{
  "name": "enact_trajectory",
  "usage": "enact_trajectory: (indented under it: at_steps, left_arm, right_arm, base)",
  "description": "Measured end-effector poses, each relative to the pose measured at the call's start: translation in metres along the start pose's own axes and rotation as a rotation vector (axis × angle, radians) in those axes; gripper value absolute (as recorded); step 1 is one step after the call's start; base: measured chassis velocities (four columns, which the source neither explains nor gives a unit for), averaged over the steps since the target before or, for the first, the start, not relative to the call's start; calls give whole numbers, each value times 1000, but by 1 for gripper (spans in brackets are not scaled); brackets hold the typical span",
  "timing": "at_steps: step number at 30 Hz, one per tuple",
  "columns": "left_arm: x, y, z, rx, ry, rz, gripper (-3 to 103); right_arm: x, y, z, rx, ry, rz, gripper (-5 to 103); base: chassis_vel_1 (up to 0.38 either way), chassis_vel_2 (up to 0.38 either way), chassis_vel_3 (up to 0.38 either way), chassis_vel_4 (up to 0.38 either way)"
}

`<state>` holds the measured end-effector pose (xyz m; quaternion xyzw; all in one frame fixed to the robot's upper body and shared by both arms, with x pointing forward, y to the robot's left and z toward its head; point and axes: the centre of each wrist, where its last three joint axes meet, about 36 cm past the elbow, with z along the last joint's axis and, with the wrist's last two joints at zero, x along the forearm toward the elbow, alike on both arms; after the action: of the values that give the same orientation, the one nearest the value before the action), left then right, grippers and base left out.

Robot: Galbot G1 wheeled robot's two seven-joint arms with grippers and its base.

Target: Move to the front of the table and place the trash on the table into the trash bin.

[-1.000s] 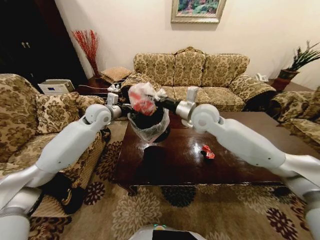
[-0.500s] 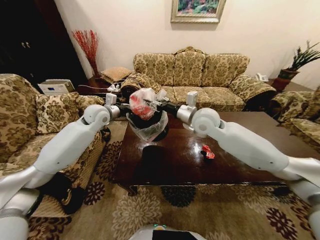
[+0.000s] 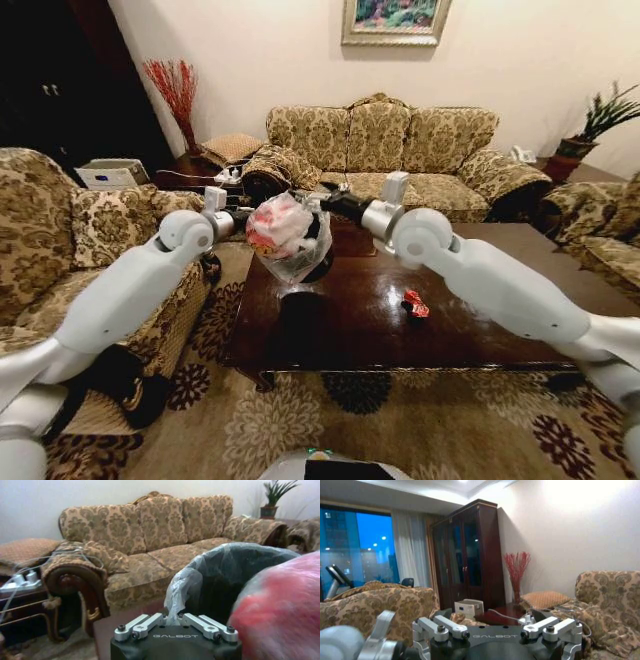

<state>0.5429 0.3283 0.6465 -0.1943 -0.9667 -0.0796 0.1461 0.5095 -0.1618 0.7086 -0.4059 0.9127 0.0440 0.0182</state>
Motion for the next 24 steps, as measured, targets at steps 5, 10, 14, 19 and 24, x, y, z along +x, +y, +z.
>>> enact_trajectory:
  at_steps: [5, 10, 14, 19, 24]
  left_arm:
    - [5, -3, 0, -13, -2, 1, 3]
    - [8, -5, 0, -20, -2, -1, 3]
    - [13, -8, 3, -19, -4, 0, 3]
    - [32, -9, 16, -30, 12, -21, 3]
    - [31, -16, 20, -32, 8, -17, 3]
  right_arm:
    - [11, -14, 2, -12, -8, 57, 100]
    - [27, -25, -2, -20, -26, 135, 100]
    - [61, -40, 7, -17, -8, 259, 100]
    - [96, -54, 38, 105, 120, 389, 100]
    - [138, -49, 86, 148, 248, 620, 100]
  base:
    - [0, 0, 0, 0]
    - [0, 0, 0, 0]
    - [0, 0, 0, 0]
    - [0, 0, 0, 0]
    - [0, 0, 0, 0]
